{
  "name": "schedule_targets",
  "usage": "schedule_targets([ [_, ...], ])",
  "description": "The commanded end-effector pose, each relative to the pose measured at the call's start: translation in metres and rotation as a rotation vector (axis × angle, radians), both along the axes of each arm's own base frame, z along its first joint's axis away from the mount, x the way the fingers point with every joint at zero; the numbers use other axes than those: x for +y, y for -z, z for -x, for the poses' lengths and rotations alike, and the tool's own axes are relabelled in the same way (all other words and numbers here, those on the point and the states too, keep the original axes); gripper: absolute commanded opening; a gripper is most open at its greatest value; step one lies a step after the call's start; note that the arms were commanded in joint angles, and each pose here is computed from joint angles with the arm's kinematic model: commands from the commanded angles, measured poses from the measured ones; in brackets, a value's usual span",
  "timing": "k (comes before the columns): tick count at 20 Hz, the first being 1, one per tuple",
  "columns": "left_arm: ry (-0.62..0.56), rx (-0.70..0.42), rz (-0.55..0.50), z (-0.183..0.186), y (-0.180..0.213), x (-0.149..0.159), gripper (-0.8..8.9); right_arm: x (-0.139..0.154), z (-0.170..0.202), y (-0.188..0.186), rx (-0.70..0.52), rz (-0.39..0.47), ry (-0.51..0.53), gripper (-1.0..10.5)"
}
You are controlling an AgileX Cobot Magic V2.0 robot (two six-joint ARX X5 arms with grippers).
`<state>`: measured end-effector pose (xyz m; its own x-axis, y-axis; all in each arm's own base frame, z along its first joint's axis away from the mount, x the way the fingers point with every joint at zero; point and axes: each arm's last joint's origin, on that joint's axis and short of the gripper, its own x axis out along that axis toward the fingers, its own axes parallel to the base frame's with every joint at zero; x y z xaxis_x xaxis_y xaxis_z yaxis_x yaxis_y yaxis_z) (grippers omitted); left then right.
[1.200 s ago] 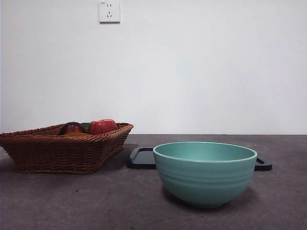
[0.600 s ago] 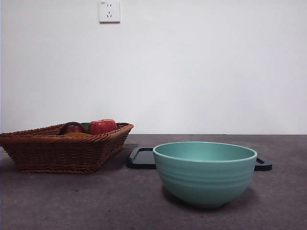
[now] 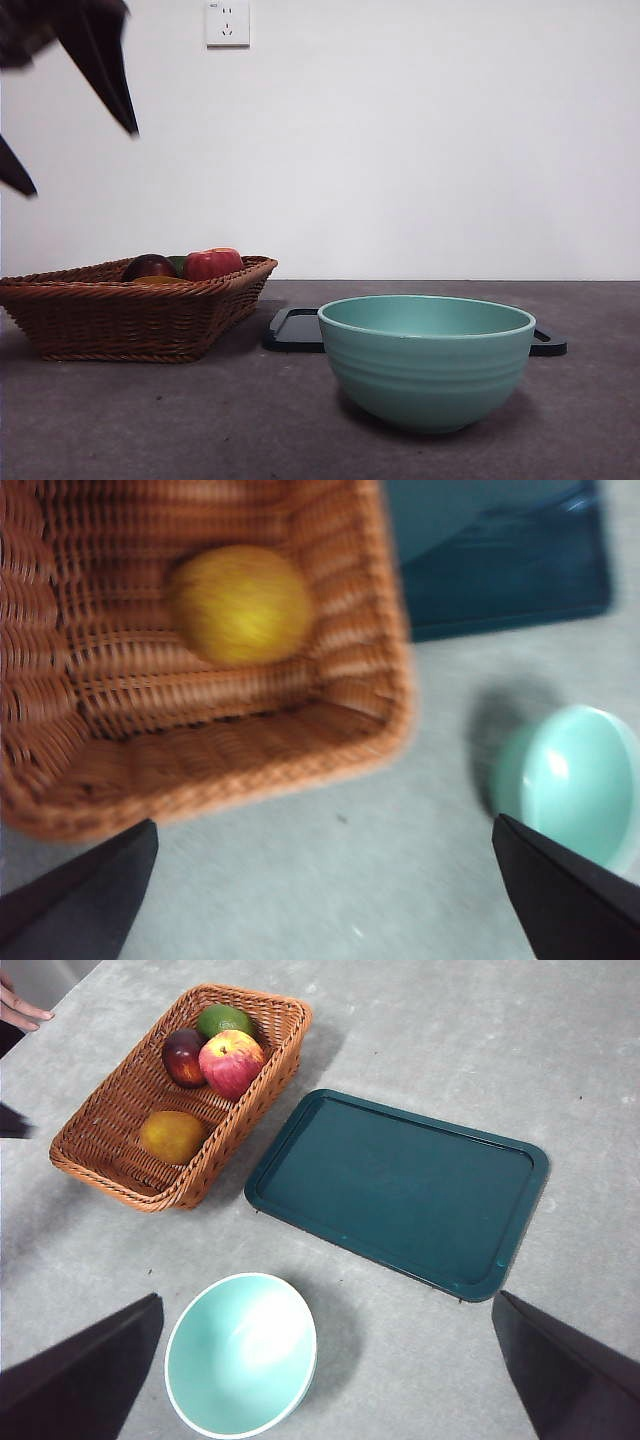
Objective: Pick up the wifruite, put it on the bowl, pick up the plate, put it on desk
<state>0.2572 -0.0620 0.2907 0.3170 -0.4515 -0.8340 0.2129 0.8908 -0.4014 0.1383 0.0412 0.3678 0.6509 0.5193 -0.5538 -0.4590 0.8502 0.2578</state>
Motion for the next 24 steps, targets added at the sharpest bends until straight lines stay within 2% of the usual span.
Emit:
schedule_targets([
  [1, -0.029, 0.017, -0.009, -0.025, 0.006, -0.005, 6.56, 0.001, -0.001, -0.005, -0.023, -0.002, -0.005, 5.3],
  [5, -0.081, 0.01, -0.083, -0.07, 0.013, -0.012, 6.56, 0.001, 0.0, -0.005, -0.019, -0.017, -0.026, 5.3],
  [10, -0.082, 0.078, -0.096, -0.11, 0.04, -0.025, 6.58, 0.001, 0.0, -0.005, -0.018, -0.018, -0.027, 5.3],
  [11, -0.088, 0.094, -0.107, -0.117, 0.048, -0.027, 6.7, 0.001, 0.0, -0.005, -0.018, -0.018, -0.027, 5.3],
  [12, -0.093, 0.114, -0.118, -0.124, 0.056, -0.028, 7.4, 0.001, 0.0, -0.005, -0.018, -0.018, -0.028, 5.3],
  [13, -0.092, 0.134, -0.123, -0.128, 0.064, -0.029, 7.75, 0.002, 0.0, -0.005, -0.017, -0.022, -0.033, 5.3],
  [19, -0.009, 0.229, -0.158, -0.128, 0.1, -0.061, 7.68, 0.002, 0.0, -0.005, -0.015, -0.032, -0.048, 5.3],
  [22, 0.009, 0.246, -0.167, -0.128, 0.108, -0.068, 6.01, 0.002, 0.0, -0.005, -0.015, -0.033, -0.048, 5.3],
  [24, 0.015, 0.261, -0.176, -0.126, 0.109, -0.068, 4.05, 0.002, 0.0, -0.005, -0.015, -0.032, -0.048, 5.3],
])
